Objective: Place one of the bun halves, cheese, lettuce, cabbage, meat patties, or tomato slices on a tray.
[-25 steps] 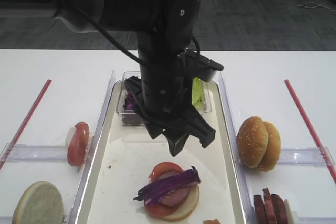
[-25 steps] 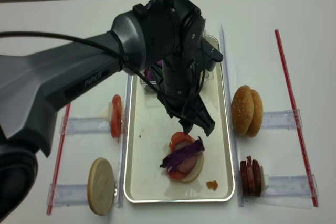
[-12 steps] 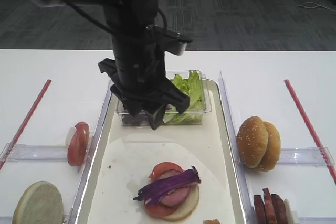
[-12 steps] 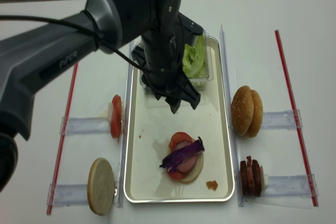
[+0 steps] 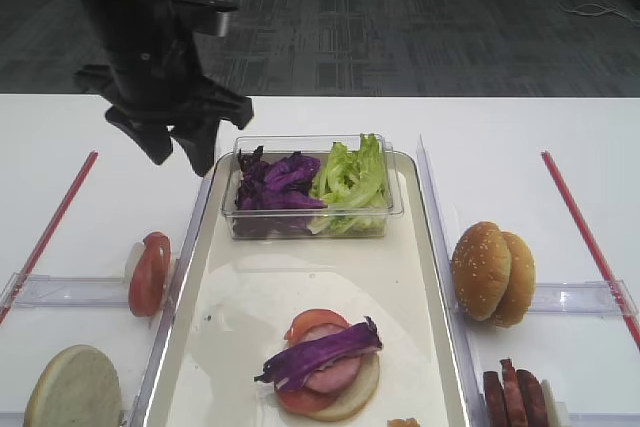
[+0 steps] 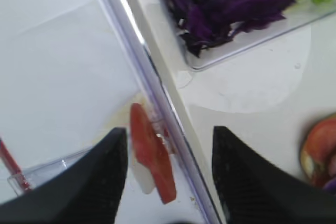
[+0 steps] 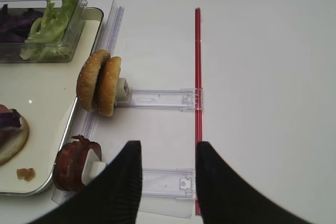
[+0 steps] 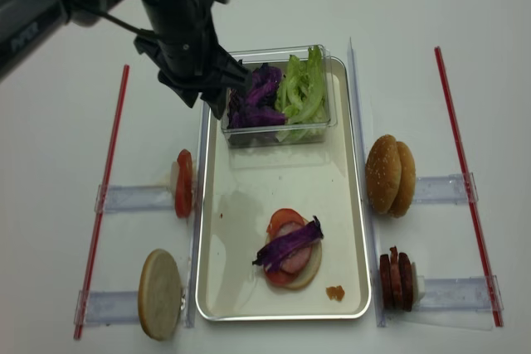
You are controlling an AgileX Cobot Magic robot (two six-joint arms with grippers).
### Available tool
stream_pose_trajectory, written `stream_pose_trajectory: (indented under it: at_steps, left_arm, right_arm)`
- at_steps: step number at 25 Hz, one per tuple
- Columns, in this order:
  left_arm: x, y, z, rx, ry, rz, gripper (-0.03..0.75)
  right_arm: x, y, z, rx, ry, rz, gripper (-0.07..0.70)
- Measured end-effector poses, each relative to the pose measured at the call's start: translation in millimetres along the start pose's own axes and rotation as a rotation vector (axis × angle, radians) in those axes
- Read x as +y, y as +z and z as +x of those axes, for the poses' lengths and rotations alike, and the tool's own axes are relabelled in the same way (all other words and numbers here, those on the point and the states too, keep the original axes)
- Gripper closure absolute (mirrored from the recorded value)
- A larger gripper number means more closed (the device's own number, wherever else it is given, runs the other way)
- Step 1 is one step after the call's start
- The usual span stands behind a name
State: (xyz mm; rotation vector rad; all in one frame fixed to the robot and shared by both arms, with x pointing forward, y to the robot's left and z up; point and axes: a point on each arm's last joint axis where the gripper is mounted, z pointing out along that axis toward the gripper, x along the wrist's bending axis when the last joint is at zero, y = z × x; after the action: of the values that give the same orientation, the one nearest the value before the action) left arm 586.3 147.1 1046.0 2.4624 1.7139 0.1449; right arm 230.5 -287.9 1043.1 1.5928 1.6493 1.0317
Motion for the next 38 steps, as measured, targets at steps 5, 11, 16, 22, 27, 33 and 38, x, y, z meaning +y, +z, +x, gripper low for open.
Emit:
stream_pose_trajectory:
  at_steps: [5, 11, 16, 22, 27, 33, 38]
  left_arm:
    - [0, -2, 41.8, 0.018, -0.109, -0.005, 0.335]
    - [-5, -3, 81.8, 0.034, -0.215, -0.004, 0.335]
    - [-10, -4, 111.4, 0.048, -0.294, -0.004, 0.335]
    - [-19, -6, 141.6, 0.062, -0.375, -0.006, 0.336]
    - [-21, -11, 144.7, 0.065, -0.38, -0.016, 0.335]
    - [-32, -18, 140.1, 0.057, -0.357, -0.018, 0.336]
    - [-53, -20, 132.2, 0.052, -0.345, 0.011, 0.336]
  right_arm:
    - [0, 0, 0, 0.0, 0.0, 0.0, 0.36]
    - [0, 0, 0, 0.0, 0.0, 0.0, 0.36]
    - [0, 0, 0, 0.0, 0.0, 0.0, 0.36]
    - [0, 0, 0, 0.0, -0.002, 0.0, 0.36]
    - [0, 0, 0, 0.0, -0.002, 0.0, 0.36]
    - [0, 0, 0, 0.0, -0.002, 0.0, 0.36]
    - [0, 0, 0, 0.0, -0.002, 0.0, 0.36]
